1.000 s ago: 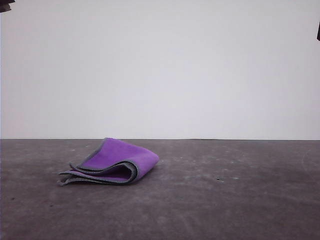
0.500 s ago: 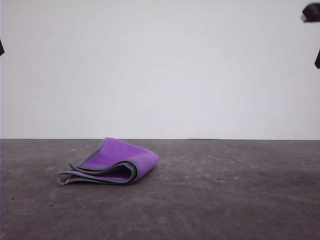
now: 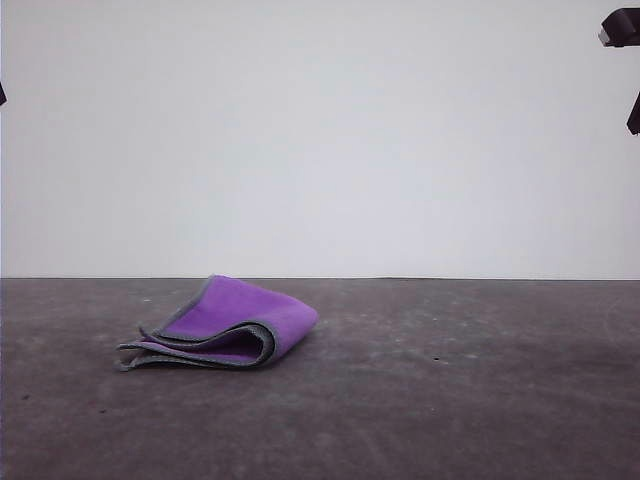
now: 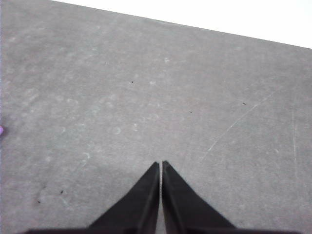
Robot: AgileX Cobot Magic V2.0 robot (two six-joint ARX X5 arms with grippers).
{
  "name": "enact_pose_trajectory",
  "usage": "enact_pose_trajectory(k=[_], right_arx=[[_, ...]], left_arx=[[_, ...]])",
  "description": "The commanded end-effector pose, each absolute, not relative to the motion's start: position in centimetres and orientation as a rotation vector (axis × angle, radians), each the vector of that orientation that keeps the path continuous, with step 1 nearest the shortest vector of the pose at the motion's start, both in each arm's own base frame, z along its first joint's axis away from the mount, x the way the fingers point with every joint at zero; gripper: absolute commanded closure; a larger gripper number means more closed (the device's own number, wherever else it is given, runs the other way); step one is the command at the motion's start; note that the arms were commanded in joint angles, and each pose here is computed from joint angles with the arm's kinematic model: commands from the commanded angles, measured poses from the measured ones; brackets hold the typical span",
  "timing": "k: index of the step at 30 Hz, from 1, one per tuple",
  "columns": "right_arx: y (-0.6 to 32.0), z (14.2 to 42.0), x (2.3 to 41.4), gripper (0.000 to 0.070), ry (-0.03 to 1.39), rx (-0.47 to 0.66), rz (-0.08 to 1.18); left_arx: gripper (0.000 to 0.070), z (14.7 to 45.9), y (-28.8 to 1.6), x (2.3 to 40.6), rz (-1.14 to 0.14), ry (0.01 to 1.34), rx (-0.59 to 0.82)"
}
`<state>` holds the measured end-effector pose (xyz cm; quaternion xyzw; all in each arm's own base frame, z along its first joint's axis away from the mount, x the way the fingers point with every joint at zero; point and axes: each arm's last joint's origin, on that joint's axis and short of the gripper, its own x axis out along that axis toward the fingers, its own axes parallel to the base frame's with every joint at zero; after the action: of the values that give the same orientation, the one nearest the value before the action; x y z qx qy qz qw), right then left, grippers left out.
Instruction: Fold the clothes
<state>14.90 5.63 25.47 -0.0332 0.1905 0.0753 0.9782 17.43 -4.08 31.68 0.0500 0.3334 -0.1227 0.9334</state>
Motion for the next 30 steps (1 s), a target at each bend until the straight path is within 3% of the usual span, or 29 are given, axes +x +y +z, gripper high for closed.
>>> enact_pose_trajectory(k=[1, 7, 12, 25, 30], right_arx=[[5.7, 25.8, 15.0, 0.07, 0.371, -0.046, 0.153], [5.7, 25.8, 15.0, 0.07, 0.37, -0.046, 0.152], [5.7, 25.8, 15.0, 0.07, 0.37, -0.045, 0.153], [5.7, 25.8, 15.0, 0.07, 0.369, -0.045, 0.153], [5.7, 25.8, 15.0, 0.07, 0.369, -0.045, 0.153]], left_arx=[[0.07, 31.9, -4.1, 17.6, -0.249, 0.663, 0.109], [0.07, 32.7, -3.6, 16.7, -0.224, 0.604, 0.146], [0.07, 32.1, -2.2, 14.3, -0.163, 0.522, 0.095], [0.07, 20.0, -0.2, 10.1, -0.001, 0.343, -0.071], [0.07, 17.7, -0.1, 9.4, 0.004, 0.289, -0.078]])
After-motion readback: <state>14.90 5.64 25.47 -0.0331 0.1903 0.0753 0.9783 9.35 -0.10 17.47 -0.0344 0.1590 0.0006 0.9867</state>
